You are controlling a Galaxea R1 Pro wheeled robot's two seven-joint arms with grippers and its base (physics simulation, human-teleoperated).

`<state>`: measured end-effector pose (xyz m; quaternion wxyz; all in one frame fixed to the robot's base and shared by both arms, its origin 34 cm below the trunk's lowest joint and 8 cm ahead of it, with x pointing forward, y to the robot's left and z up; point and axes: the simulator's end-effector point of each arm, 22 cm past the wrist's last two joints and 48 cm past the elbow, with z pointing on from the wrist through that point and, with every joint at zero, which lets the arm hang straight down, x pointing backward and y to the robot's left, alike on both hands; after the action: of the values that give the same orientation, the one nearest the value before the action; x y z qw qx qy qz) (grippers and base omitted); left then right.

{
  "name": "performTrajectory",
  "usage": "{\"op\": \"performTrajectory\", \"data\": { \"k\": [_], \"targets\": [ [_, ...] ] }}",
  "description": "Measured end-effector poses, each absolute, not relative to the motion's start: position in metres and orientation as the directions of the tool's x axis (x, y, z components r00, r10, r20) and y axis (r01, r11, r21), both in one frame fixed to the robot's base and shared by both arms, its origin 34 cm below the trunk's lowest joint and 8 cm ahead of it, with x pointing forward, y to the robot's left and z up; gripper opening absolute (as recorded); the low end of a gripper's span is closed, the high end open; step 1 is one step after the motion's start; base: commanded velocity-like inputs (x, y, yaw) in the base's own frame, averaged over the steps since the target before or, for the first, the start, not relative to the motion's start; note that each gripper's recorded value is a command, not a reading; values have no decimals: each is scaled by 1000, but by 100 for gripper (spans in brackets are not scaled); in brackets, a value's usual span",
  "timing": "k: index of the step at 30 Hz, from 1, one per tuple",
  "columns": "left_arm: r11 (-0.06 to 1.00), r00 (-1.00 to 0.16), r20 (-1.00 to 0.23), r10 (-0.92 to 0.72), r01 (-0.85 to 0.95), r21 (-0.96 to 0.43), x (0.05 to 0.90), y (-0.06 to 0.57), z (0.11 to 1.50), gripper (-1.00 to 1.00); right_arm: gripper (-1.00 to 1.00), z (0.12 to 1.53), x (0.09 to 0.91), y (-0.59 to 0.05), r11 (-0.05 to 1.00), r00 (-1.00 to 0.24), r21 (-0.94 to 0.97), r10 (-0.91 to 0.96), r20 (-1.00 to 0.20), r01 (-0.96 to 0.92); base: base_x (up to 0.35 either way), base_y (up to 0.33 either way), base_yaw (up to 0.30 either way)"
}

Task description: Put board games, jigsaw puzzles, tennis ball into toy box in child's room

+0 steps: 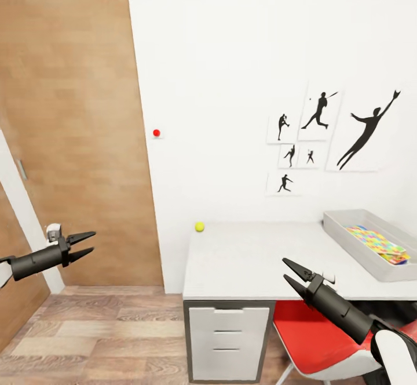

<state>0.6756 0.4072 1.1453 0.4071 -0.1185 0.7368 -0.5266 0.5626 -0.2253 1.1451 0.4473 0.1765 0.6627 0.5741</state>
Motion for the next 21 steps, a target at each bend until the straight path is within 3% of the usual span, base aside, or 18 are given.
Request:
{"op": "performTrajectory", "data": {
  "k": [4,10,21],
  "targets": [
    [417,-641,-474,-603,253,-873,676,407,1144,100,100,1146,564,-227,283,-528,917,752,-394,-282,217,216,224],
    [417,-642,-473,-603,252,-873,676,405,1144,100,100,1148,566,-231,290,-507,913,762,-402,-289,235,191,48],
    [417,-642,-473,-603,251,-874,677,405,1143,100,100,1147,567,-232,291,-504,913,764,-402,-287,231,29,3]
  ]
}}
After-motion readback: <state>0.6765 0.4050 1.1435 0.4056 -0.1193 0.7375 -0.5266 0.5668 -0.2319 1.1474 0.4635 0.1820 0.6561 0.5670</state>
